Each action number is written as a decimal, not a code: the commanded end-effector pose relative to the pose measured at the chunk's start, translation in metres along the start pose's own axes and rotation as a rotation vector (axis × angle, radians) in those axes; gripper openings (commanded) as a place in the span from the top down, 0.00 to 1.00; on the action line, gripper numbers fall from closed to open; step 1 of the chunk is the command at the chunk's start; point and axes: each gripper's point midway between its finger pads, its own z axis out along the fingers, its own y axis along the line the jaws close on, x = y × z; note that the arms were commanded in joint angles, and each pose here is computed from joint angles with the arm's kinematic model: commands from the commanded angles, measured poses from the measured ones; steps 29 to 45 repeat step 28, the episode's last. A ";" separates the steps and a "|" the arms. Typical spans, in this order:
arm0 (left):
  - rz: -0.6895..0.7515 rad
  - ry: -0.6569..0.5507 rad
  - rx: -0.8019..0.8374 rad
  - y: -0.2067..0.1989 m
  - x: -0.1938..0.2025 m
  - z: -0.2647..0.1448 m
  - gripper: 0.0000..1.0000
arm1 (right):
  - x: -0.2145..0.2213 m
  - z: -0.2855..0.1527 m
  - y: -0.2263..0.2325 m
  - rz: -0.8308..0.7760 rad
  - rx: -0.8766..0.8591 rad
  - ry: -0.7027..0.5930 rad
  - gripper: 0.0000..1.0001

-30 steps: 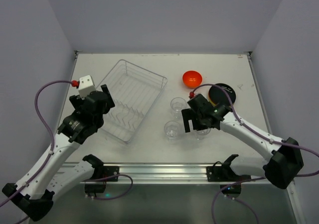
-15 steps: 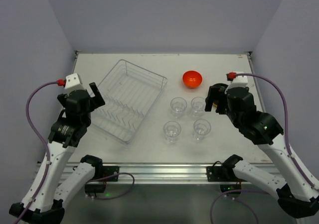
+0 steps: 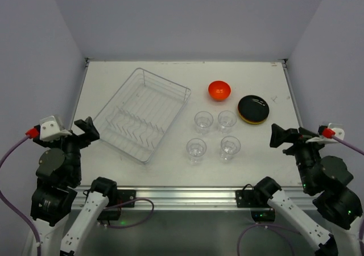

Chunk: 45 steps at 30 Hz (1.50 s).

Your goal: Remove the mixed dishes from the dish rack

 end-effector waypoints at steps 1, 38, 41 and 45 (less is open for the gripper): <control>0.063 -0.002 0.012 0.006 0.001 -0.008 0.00 | -0.011 -0.014 -0.016 -0.037 0.021 -0.038 0.01; 0.076 -0.036 0.134 -0.013 0.004 -0.008 0.00 | 0.025 -0.001 -0.006 -0.052 0.004 0.059 0.01; 0.076 -0.036 0.134 -0.013 0.004 -0.008 0.00 | 0.025 -0.001 -0.006 -0.052 0.004 0.059 0.01; 0.076 -0.036 0.134 -0.013 0.004 -0.008 0.00 | 0.025 -0.001 -0.006 -0.052 0.004 0.059 0.01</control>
